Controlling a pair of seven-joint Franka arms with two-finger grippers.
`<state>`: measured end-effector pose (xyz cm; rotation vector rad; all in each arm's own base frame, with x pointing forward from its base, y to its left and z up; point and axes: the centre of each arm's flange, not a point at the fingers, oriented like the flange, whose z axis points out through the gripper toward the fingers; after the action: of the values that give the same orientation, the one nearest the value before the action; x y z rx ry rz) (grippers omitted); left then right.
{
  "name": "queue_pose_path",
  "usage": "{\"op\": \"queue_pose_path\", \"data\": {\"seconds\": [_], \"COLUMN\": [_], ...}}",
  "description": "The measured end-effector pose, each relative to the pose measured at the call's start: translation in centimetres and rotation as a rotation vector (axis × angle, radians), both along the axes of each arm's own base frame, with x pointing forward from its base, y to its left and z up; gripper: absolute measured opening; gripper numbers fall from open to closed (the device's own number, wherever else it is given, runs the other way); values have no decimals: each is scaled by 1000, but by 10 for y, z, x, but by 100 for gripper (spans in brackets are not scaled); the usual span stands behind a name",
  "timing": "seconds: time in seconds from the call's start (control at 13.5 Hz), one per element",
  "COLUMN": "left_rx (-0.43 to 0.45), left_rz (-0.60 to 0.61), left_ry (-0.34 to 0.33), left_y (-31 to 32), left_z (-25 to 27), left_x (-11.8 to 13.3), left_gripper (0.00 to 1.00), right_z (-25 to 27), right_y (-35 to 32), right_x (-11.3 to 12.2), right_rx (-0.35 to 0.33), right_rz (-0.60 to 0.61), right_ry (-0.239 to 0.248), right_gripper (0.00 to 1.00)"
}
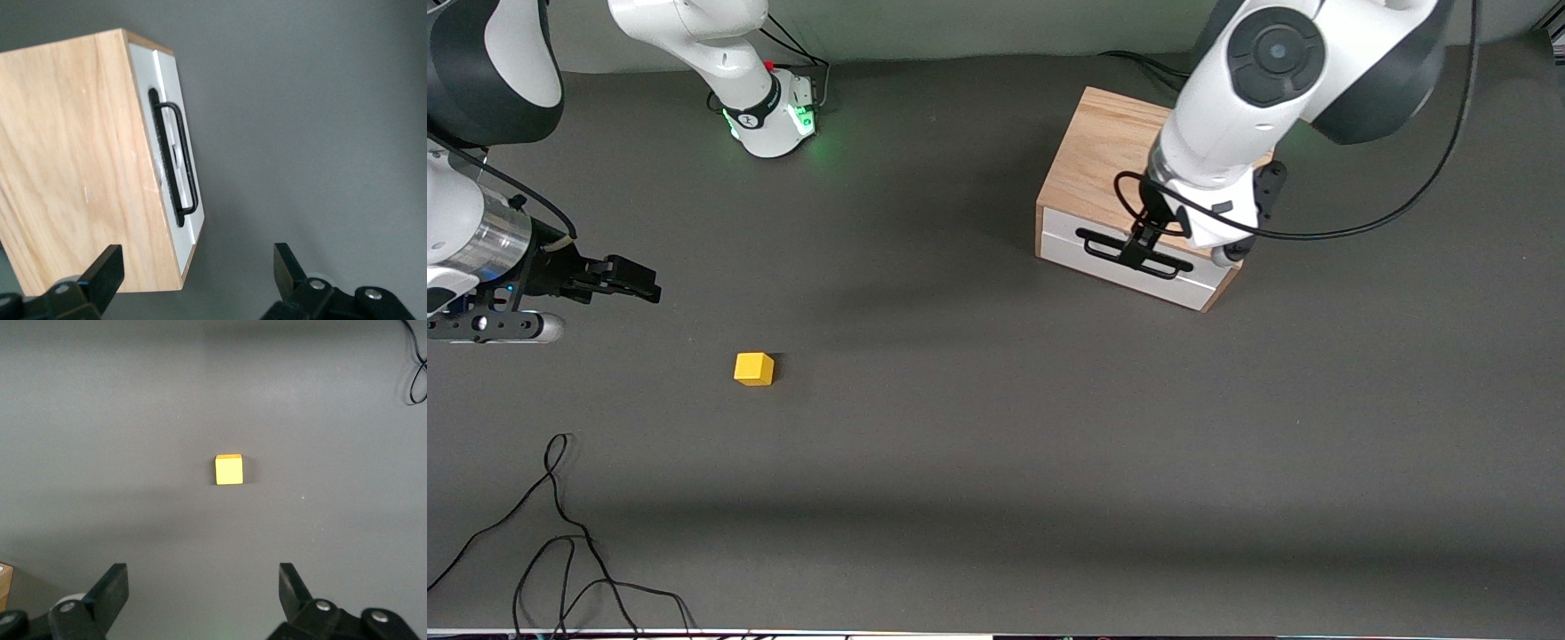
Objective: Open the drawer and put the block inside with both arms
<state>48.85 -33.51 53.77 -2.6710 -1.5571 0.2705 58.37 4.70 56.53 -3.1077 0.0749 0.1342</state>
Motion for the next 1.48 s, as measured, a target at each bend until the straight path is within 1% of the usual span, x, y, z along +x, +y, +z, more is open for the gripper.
{"op": "queue_pose_path", "data": {"seconds": [0.22,0.44,0.59,0.81,1.11,1.26,1.48], "left_rx": [46,89,128,178,194,204,212], "left_rz": [-16,-30,-41,-55,-62,-67,-70], "left_ry": [53,92,115,142,123,117,121], "left_y": [-8,-9,-12,-18,-20,-18,-16], "left_z": [-10,-25,-47,-94,-148,-164,-183], "left_x": [-12,-15,-13,-7,-4,-7,-9], "left_gripper": [100,100,100,100,100,100,100], "right_z": [-2,-1,0,0,6,12,14], "right_y": [-1,-1,-1,-1,-1,-1,-1], "right_x": [1,1,1,1,0,-2,-3], "right_rx": [0,0,0,1,1,2,2], "right_rz": [-2,-5,-5,-6,-6,-6,-6], "right_ry": [3,1,-1,-3,-12,-22,-24], "right_gripper": [100,100,100,100,100,100,100]}}
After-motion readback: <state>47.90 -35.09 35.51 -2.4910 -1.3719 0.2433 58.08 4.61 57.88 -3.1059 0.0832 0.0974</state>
